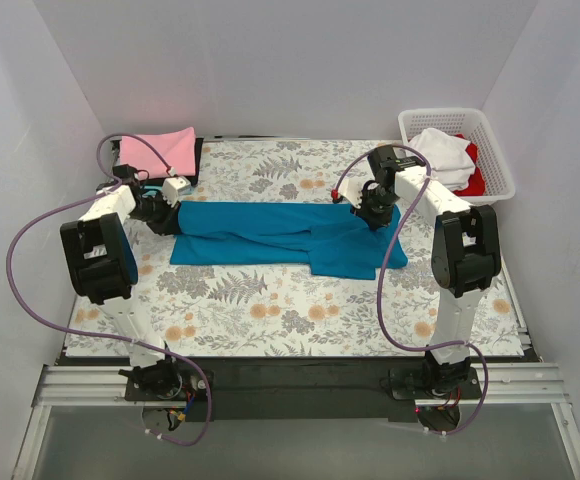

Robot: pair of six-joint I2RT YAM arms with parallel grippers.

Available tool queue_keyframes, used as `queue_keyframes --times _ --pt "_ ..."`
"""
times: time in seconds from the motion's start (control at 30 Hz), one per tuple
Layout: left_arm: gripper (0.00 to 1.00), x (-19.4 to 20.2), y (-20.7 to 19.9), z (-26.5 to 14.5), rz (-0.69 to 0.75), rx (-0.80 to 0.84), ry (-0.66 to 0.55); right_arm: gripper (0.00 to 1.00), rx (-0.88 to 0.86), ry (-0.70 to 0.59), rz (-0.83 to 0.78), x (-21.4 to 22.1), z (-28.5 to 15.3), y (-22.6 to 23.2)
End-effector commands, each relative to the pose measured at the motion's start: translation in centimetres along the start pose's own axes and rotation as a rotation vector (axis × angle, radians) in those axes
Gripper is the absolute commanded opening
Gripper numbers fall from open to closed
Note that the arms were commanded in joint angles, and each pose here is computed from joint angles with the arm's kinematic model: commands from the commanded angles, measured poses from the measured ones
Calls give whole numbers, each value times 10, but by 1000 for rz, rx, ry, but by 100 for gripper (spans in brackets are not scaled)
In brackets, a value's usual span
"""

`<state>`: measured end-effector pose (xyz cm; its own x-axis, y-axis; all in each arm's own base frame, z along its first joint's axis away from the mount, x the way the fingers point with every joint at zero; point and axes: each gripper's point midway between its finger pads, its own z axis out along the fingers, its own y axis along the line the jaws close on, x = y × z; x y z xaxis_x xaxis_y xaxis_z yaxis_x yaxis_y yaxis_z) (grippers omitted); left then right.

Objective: Fold and stack the t-shirts
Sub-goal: Fold the tshirt

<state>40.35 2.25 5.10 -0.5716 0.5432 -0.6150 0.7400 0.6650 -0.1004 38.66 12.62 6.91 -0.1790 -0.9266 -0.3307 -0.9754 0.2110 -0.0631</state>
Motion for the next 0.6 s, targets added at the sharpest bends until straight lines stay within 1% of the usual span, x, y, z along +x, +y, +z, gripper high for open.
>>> queue_keyframes --times 0.0,0.17,0.23,0.27,0.3,0.33,0.37,0.4,0.43,0.47,0.5,0.53,0.57 --pt "0 -11 11 -1 26 -46 1 1 2 4 -43 -1 -3 -8" --pt "0 8 21 8 2 -72 69 1 -4 17 -15 4 3 -11" --pt "5 11 23 9 -17 -91 77 1 2 16 11 4 3 -15" --pt "7 8 24 4 -26 -105 64 4 1 15 47 5 4 -15" --pt "15 6 25 1 -64 -113 46 17 16 -3 71 4 -1 -21" --pt "20 3 26 -7 -92 -110 13 25 22 -13 100 5 -5 -24" --pt "28 -2 25 -15 -116 -114 -11 34 26 -42 129 3 -11 -25" --pt "39 -3 21 -21 -175 -105 -24 49 36 -63 188 6 -19 -30" --pt "43 -3 22 -30 -207 -101 -48 52 42 -81 217 7 -25 -31" --pt "48 -8 14 -33 -226 -72 -71 56 42 -117 238 3 -35 -30" --pt "54 -10 9 -41 -237 -75 -78 58 34 -124 297 10 -41 -28" --pt "59 -10 5 -43 -276 -78 -83 58 24 -129 324 13 -44 -24" --pt "60 -4 -3 -40 -306 -67 -76 58 10 -145 350 13 -48 -20"
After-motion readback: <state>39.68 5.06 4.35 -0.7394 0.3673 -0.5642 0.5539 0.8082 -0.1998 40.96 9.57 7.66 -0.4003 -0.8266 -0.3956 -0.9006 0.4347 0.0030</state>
